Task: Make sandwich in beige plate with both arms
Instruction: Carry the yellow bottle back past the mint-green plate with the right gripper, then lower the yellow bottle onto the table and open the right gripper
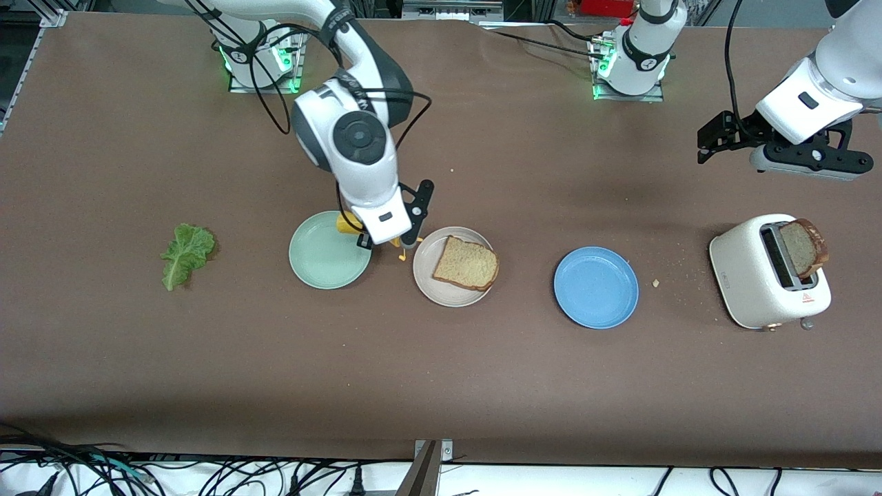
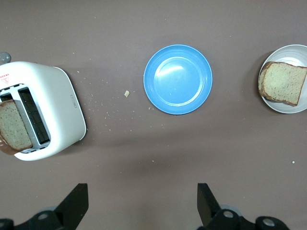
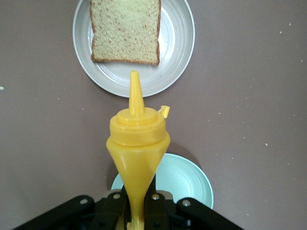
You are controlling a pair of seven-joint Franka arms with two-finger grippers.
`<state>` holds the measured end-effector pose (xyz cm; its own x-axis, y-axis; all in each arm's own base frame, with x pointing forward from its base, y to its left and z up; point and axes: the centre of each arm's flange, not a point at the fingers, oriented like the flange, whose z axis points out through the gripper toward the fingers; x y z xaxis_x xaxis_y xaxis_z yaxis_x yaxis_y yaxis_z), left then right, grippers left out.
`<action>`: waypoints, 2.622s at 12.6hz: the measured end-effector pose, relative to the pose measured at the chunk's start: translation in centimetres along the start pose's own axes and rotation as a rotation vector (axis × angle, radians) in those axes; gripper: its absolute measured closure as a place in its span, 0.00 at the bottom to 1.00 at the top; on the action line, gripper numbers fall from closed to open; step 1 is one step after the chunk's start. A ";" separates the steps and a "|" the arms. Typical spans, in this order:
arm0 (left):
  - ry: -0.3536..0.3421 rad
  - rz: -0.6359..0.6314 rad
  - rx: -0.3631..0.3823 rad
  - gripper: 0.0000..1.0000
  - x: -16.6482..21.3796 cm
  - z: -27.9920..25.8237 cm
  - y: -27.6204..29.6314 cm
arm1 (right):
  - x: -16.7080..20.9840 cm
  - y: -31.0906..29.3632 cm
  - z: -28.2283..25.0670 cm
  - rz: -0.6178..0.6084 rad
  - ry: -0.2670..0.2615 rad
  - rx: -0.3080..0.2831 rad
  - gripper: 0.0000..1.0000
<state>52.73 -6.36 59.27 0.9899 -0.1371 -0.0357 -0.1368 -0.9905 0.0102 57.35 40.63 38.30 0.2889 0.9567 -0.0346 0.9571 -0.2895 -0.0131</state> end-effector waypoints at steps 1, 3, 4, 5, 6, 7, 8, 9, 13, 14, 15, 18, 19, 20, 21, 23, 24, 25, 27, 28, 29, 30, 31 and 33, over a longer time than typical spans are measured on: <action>0.000 0.000 0.000 0.00 0.0 0.0 0.0 | -0.7 0.8 -0.5 0.006 0.035 0.031 0.88; 0.000 0.000 0.000 0.00 0.0 0.0 0.0 | -2.1 2.4 -1.7 0.030 0.124 0.103 0.88; 0.000 0.000 0.000 0.00 0.0 0.0 0.0 | -3.1 3.5 -2.3 0.038 0.176 0.137 0.88; 0.000 0.000 0.000 0.00 0.0 0.0 0.0 | -4.3 4.7 -2.9 0.039 0.226 0.167 0.88; 0.000 -0.001 0.000 0.00 0.0 0.0 0.0 | -5.6 5.8 -3.5 0.033 0.267 0.192 0.88; 0.000 -0.001 0.000 0.00 0.0 0.0 0.0 | -6.8 6.7 -4.0 0.021 0.298 0.215 0.88; 0.000 0.000 0.000 0.00 0.0 0.0 0.0 | -7.8 7.3 -4.2 0.010 0.323 0.235 0.88; 0.000 0.000 0.000 0.00 0.0 0.0 0.0 | -8.6 8.0 -4.3 0.000 0.347 0.257 0.88; 0.000 -0.001 0.000 0.00 0.0 0.0 0.0 | -13.6 11.4 -4.1 -0.083 0.496 0.338 0.88; 0.000 -0.001 0.000 0.00 0.0 0.0 0.0 | -15.2 12.3 -3.9 -0.121 0.531 0.348 0.88; 0.000 -0.001 0.000 0.00 0.0 0.0 0.0 | -16.7 13.1 -3.7 -0.149 0.563 0.360 0.88; 0.000 -0.001 0.000 0.00 0.0 0.0 0.0 | -20.1 14.5 -3.4 -0.218 0.650 0.394 0.88; 0.000 -0.001 0.000 0.00 0.0 0.0 0.0 | -21.0 14.7 -3.2 -0.245 0.673 0.405 0.88; 0.000 -0.001 0.000 0.00 0.0 0.0 0.0 | -22.1 15.1 -2.7 -0.266 0.705 0.415 0.88; 0.000 -0.001 0.000 0.00 0.0 0.0 0.0 | -23.3 15.4 -2.0 -0.288 0.736 0.421 0.88; 0.000 -0.001 0.000 0.00 0.0 0.0 0.0 | -25.8 16.0 -0.2 -0.336 0.776 0.434 0.88; 0.000 -0.001 0.000 0.00 0.0 0.0 0.0 | -27.0 16.3 0.7 -0.358 0.795 0.442 0.88; 0.000 -0.001 0.000 0.00 0.0 0.0 0.0 | -28.0 16.5 1.5 -0.381 0.821 0.446 0.88; -0.001 -0.001 0.000 0.00 0.0 0.0 0.0 | -29.8 17.0 3.2 -0.426 0.884 0.455 0.88; -0.001 -0.001 0.000 0.00 0.0 0.0 0.0 | -30.6 17.3 4.3 -0.445 0.913 0.458 0.88; -0.001 -0.001 0.000 0.00 0.0 0.0 0.0 | -31.5 17.5 5.5 -0.465 0.944 0.461 0.88; -0.001 -0.001 0.000 0.00 0.0 0.0 0.0 | -32.3 17.7 6.8 -0.484 0.975 0.466 0.88; -0.001 -0.001 0.000 0.00 0.0 0.0 0.0 | -33.1 17.8 8.2 -0.498 1.004 0.472 0.88; -0.001 -0.001 0.000 0.00 0.0 0.0 0.0 | -34.7 18.0 11.1 -0.513 1.050 0.484 0.88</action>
<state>52.76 -6.31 59.23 0.9900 -0.1363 -0.0364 -0.1360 -0.9907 0.0103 64.30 1.93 28.15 -0.0209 0.4604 0.8875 0.9221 0.3519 -0.1608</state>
